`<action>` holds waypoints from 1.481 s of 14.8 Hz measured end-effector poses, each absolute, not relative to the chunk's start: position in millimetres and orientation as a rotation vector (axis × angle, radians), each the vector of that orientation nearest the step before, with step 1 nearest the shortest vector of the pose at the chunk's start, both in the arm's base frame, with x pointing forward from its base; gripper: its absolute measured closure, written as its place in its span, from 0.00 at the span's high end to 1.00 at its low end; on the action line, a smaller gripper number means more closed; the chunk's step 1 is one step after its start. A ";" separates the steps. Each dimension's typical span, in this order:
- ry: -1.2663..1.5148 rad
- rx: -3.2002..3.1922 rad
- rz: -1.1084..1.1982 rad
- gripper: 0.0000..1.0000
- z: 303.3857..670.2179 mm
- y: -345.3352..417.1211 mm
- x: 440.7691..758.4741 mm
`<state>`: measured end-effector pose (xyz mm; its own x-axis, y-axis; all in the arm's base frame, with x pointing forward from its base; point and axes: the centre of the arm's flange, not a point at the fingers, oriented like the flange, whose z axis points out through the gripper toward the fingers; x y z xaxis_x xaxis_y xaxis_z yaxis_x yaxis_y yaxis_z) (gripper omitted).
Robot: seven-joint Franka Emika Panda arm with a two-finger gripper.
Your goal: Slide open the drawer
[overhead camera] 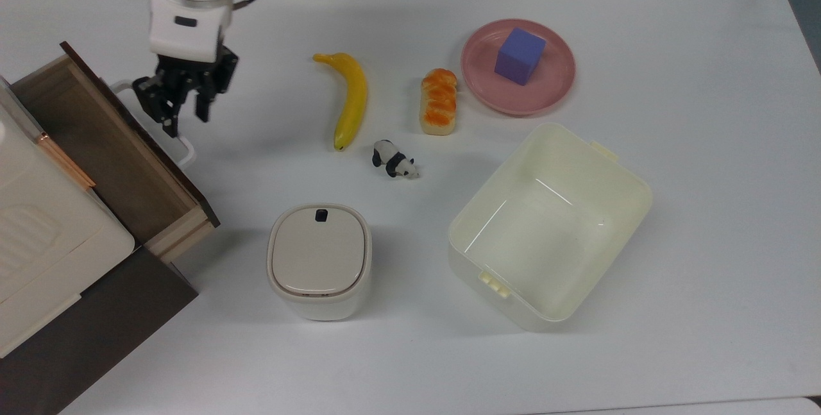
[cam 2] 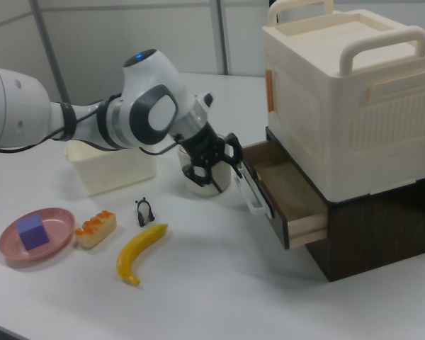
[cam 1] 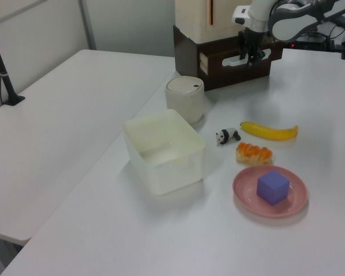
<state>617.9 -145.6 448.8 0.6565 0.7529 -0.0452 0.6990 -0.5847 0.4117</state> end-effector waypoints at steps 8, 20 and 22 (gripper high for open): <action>0.886 2.746 0.196 1.00 480.5 -52.7 623.4; 0.124 2.994 0.031 1.00 552.3 51.0 589.9; 0.074 3.062 0.024 1.00 562.4 53.3 584.9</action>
